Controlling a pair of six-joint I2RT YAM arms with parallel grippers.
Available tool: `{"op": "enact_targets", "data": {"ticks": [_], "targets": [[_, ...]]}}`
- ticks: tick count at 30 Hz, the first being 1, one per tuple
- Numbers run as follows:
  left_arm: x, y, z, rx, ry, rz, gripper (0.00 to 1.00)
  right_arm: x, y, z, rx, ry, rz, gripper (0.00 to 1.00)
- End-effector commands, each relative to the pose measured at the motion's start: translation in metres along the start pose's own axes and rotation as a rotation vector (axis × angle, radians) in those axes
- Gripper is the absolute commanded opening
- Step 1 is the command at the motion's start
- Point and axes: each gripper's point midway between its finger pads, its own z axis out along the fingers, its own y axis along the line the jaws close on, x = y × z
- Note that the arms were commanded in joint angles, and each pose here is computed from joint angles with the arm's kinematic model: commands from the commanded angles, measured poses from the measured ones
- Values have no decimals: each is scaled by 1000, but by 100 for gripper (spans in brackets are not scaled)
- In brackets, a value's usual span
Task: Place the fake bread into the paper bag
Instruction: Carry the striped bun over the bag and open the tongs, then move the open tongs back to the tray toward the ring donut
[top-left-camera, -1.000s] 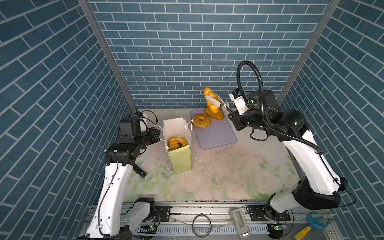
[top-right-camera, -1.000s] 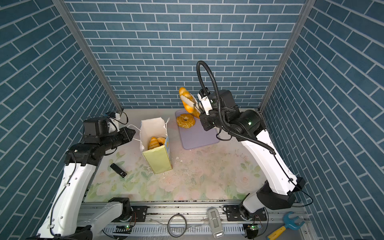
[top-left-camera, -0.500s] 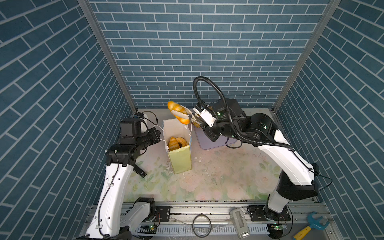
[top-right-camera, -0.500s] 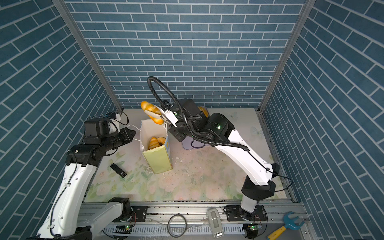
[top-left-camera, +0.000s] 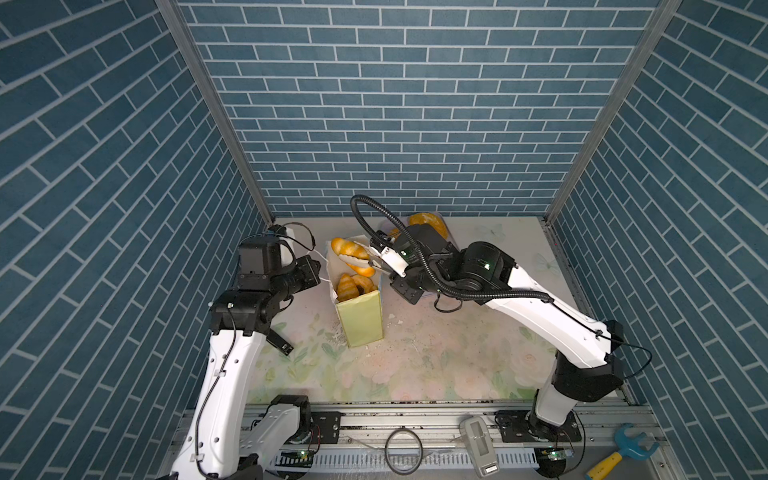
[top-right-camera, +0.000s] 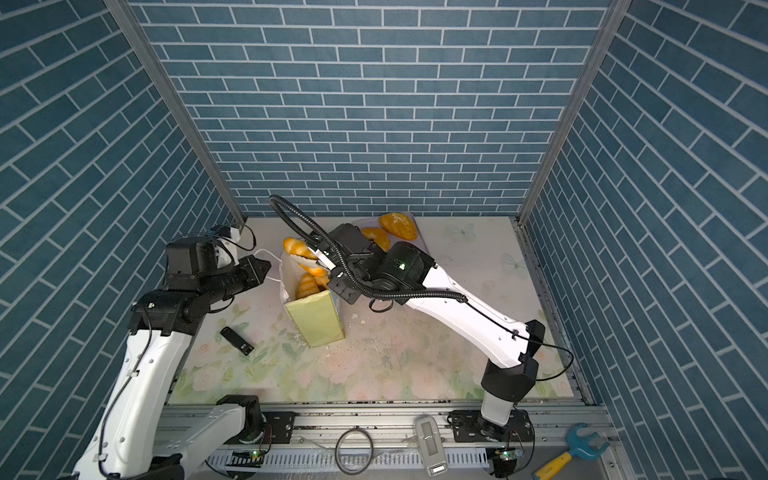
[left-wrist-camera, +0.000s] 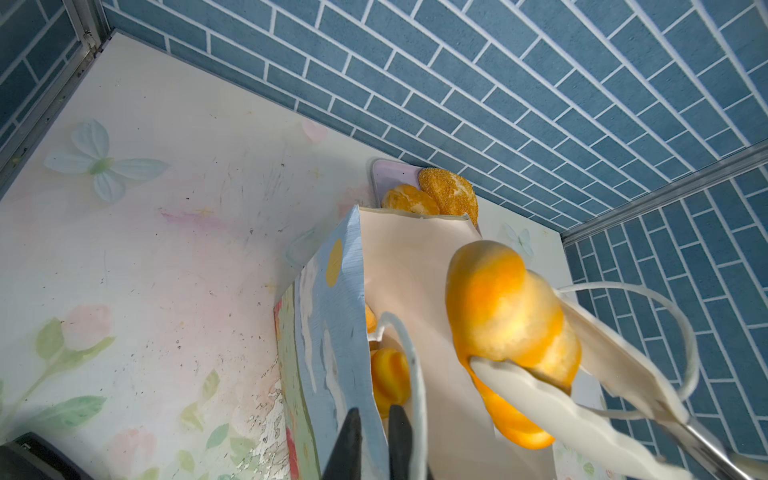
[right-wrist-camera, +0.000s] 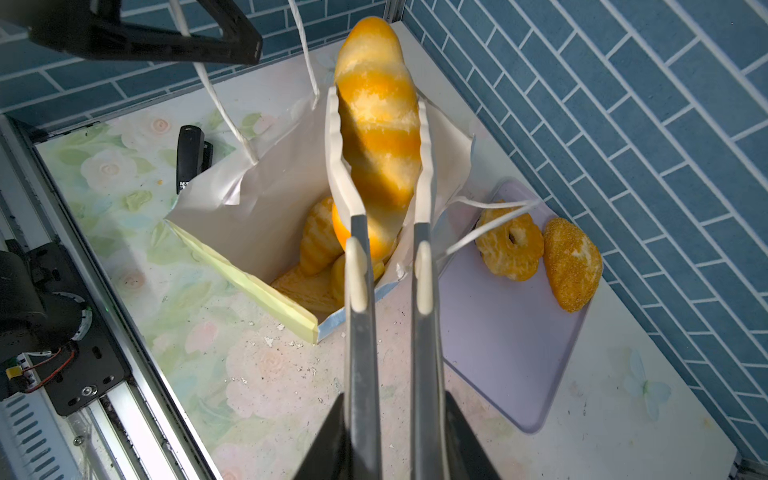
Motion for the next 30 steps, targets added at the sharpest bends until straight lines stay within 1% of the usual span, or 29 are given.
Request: {"op": "enact_targets", "data": {"ticks": [1, 8, 13, 17, 20, 23, 26, 30], "targets": [[4, 0, -2, 1, 7, 12, 15, -15, -7, -18, 28, -83, 58, 36], [3, -1, 0, 5, 2, 5, 16, -20, -13, -27, 62, -104, 30, 47], [2, -1, 1, 6, 5, 6, 16, -30, -18, -38, 68, -138, 25, 47], [2, -1, 1, 4, 4, 8, 16, -45, -30, -63, 93, -215, 31, 47], [3, -1, 1, 8, 6, 4, 16, -54, -51, -86, 160, -259, 34, 47], [1, -2, 0, 11, -2, 3, 16, -55, -78, -101, 206, -269, 76, 47], [0, -3, -1, 12, -6, 5, 16, -44, -109, -105, 269, -244, 142, 47], [-1, -3, -2, 10, -10, 6, 16, -17, -158, -99, 354, -203, 257, 47]]}}
